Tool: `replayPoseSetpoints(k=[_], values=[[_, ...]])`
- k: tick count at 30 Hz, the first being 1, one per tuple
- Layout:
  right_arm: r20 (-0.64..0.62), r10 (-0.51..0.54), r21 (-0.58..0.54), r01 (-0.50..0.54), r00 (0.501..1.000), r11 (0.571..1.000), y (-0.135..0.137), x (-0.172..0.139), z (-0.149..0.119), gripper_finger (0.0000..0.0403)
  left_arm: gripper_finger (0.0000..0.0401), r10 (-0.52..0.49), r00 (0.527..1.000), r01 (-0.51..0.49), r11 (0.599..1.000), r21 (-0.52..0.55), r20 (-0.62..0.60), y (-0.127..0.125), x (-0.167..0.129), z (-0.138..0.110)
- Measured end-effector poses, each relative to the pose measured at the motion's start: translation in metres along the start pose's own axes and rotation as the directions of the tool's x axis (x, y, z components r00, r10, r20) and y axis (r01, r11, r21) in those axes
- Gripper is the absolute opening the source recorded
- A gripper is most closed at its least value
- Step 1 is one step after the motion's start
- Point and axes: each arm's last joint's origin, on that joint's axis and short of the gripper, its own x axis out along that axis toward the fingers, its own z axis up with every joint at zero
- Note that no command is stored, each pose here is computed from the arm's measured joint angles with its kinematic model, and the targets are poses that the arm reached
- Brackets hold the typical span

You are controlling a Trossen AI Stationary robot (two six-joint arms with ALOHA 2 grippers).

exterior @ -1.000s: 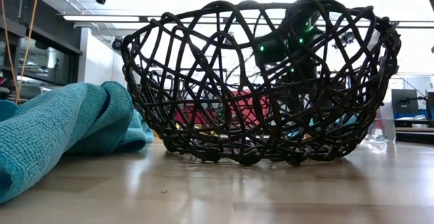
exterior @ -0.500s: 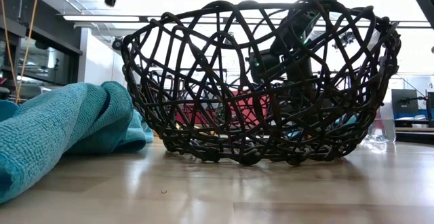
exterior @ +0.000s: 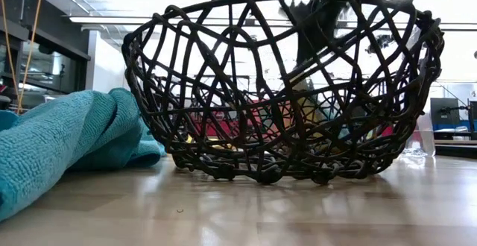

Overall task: Sort microfiber towel by color & place in baskets
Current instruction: Put the right yellow towel into the black basket

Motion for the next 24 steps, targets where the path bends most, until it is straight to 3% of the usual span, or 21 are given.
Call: replayPoseSetpoints(k=[8, 15, 19, 24], values=[[0.363, 0.064, 0.077, -0.098, 0.930, 0.992, -0.025, -0.110, 0.018, 0.0001, 0.0223, 0.032, 0.999, -0.033, 0.997, 0.063, 0.002, 0.001, 0.001, -0.001], [0.482, 0.267, -0.045, -0.281, 0.835, 0.959, -0.022, -0.154, 0.027, 0.0001, 0.0223, 0.096, 0.995, -0.097, 0.990, 0.098, 0.017, 0.003, 0.001, 0.000], [0.547, 0.448, -0.174, -0.428, 0.707, 0.887, -0.009, -0.178, 0.035, 0.0000, 0.0223, 0.166, 0.985, -0.169, 0.981, 0.097, 0.036, 0.005, 0.000, 0.000], [0.529, 0.684, -0.381, -0.580, 0.502, 0.720, 0.011, -0.206, 0.035, 0.0000, 0.0223, 0.180, 0.983, -0.183, 0.978, 0.097, 0.038, 0.005, 0.000, 0.000]])
